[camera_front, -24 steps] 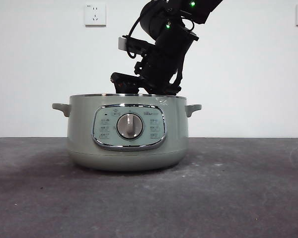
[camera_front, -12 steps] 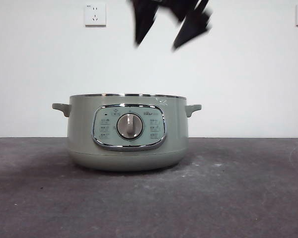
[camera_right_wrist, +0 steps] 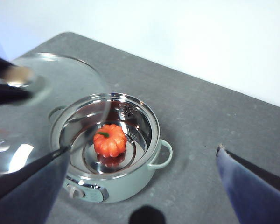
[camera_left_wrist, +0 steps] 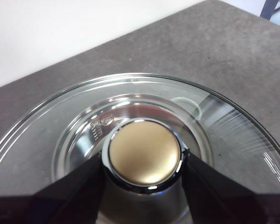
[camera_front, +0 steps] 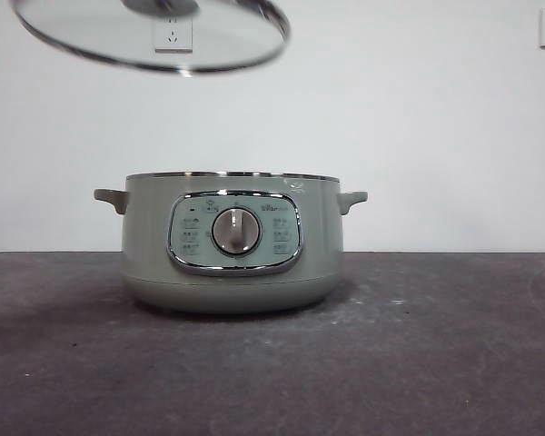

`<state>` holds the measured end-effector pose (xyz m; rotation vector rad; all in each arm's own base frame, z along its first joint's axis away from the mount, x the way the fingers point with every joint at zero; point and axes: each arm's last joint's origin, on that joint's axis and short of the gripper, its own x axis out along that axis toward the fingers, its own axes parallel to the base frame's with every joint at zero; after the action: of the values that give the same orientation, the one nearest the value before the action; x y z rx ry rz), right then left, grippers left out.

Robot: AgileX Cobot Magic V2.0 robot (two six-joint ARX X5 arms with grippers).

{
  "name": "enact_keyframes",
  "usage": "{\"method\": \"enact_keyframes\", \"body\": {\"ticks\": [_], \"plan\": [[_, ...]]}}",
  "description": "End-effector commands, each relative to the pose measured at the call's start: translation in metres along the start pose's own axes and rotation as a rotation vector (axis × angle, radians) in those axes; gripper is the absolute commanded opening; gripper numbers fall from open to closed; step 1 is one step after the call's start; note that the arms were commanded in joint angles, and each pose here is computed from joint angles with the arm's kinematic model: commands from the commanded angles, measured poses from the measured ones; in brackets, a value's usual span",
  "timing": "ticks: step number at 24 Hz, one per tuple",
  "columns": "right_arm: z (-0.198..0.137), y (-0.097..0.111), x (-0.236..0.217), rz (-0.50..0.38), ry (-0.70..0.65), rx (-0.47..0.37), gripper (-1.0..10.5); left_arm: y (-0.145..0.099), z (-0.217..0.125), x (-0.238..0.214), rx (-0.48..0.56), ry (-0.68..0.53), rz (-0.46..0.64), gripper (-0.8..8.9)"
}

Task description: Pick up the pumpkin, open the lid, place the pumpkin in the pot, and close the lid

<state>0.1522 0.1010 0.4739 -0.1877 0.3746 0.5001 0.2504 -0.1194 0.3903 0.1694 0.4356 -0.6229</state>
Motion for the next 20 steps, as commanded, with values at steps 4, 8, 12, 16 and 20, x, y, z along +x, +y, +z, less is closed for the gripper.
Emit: {"method": "enact_keyframes", "body": {"ticks": [4,8,12,16,20], "plan": [[-0.007,-0.002,-0.029,0.003,-0.007,0.023,5.7,0.008,0.003,0.043,0.027,-0.060,-0.014,-0.09],[-0.012,-0.003,-0.038,0.004,0.012,0.022,5.7,0.012,-0.003,0.072,0.026,-0.057,-0.027,-0.09],[-0.016,-0.003,-0.041,0.005,0.042,0.026,5.7,0.015,-0.008,0.093,0.027,-0.061,-0.027,-0.09],[-0.019,-0.003,-0.041,0.006,0.067,0.024,5.7,0.017,-0.014,0.109,0.026,-0.054,-0.028,-0.09],[-0.019,-0.003,-0.041,0.006,0.073,0.023,5.7,0.019,-0.021,0.122,0.022,-0.033,-0.032,-0.09]]}}
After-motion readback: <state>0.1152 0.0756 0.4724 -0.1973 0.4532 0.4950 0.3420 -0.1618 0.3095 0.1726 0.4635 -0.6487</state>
